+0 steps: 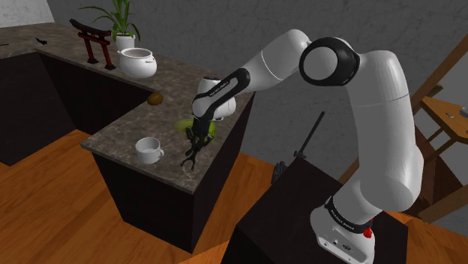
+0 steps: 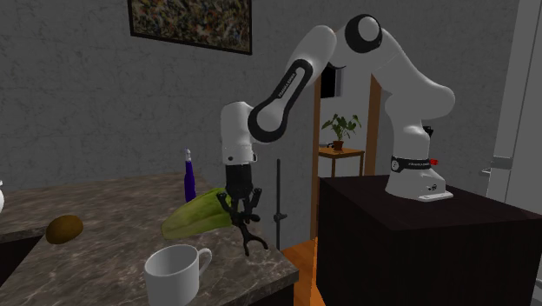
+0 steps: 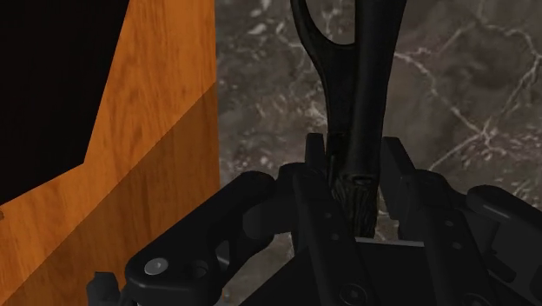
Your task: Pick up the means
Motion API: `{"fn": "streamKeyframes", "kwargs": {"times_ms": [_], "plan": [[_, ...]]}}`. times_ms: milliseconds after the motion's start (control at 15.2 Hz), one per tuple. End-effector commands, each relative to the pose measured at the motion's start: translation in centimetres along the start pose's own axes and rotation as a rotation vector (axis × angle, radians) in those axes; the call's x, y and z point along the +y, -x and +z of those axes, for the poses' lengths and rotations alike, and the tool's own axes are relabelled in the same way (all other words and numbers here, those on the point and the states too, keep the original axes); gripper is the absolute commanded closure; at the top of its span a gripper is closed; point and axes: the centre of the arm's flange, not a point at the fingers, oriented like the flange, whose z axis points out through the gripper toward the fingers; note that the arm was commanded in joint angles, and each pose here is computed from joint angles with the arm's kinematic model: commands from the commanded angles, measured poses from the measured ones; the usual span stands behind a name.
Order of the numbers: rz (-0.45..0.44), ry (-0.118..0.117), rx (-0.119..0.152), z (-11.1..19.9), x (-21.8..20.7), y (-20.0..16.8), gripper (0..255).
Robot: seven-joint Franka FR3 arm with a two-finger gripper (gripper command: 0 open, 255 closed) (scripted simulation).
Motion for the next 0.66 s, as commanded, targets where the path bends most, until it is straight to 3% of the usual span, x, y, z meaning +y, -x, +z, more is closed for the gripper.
{"fn": "streamKeyframes", "kwargs": {"times_ms": [0,594], "plan": [[0.000,0.000,0.000,-1.1,0.0,0.3,255],[0.000,0.000,0.000,-4.8,-0.1,1.0,255]]}}
